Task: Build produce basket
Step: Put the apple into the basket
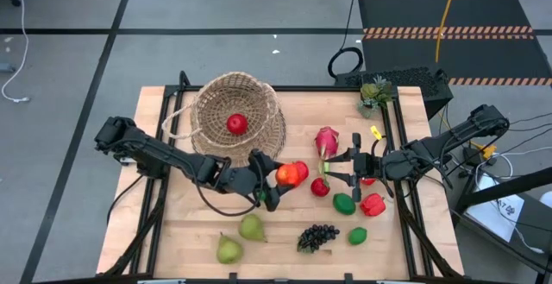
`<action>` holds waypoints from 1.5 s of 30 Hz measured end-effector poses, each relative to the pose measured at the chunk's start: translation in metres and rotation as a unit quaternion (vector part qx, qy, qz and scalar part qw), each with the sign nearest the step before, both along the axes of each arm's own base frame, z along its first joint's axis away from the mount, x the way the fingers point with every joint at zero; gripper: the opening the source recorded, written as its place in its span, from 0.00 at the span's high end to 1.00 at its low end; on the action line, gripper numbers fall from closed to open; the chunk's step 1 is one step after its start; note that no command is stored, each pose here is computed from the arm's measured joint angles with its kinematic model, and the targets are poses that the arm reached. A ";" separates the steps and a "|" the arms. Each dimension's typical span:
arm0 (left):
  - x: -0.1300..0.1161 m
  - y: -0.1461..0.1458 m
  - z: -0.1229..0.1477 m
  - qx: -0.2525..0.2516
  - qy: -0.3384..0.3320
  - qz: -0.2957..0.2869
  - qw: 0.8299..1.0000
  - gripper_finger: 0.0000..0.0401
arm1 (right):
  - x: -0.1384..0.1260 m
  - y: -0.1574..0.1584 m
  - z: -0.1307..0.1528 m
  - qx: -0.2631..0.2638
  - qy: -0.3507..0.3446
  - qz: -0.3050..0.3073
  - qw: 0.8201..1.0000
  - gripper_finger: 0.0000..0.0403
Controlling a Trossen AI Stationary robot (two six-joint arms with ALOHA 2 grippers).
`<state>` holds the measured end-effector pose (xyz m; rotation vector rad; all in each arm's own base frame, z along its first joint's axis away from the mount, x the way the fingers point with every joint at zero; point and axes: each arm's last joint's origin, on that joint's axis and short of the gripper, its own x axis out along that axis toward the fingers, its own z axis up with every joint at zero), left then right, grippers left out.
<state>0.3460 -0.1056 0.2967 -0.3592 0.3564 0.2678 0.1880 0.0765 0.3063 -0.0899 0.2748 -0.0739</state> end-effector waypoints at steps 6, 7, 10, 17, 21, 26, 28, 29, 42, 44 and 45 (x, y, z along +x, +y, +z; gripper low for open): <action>-0.001 0.000 0.004 0.017 -0.006 -0.011 1.000 0.13 | 0.000 0.000 0.000 0.000 0.000 0.000 1.000 0.64; -0.002 0.001 0.006 0.024 -0.007 -0.015 1.000 0.13 | 0.000 0.000 0.000 0.000 0.000 0.000 1.000 0.64; -0.009 0.003 0.017 0.034 -0.015 -0.021 0.999 0.13 | 0.000 0.000 0.000 0.000 0.000 0.000 1.000 0.64; -0.037 0.019 0.041 0.066 0.000 -0.001 0.998 0.13 | 0.000 0.000 0.000 -0.009 0.001 0.002 1.000 0.64; -0.054 0.035 0.055 0.091 0.010 0.040 0.995 0.13 | 0.000 0.000 0.000 -0.009 0.001 0.002 1.000 0.64; -0.073 0.056 0.065 0.103 0.030 0.078 0.991 0.13 | 0.000 0.000 0.000 -0.009 0.001 0.002 1.000 0.64; -0.078 0.065 0.068 0.106 0.036 0.092 0.989 0.13 | 0.000 0.000 0.000 -0.009 0.001 0.002 1.000 0.64; -0.079 0.070 0.068 0.107 0.038 0.100 0.989 0.13 | 0.000 0.000 0.000 -0.009 0.001 0.002 1.000 0.64; -0.090 0.125 0.055 0.120 0.145 0.190 0.964 0.13 | 0.000 0.000 0.000 -0.009 0.001 0.002 1.000 0.64; -0.092 0.133 0.053 0.119 0.155 0.203 0.959 0.13 | 0.000 0.000 0.000 -0.009 0.001 0.002 1.000 0.64; -0.092 0.136 0.053 0.120 0.160 0.209 0.957 0.13 | 0.000 0.000 0.000 -0.010 0.001 0.003 1.000 0.64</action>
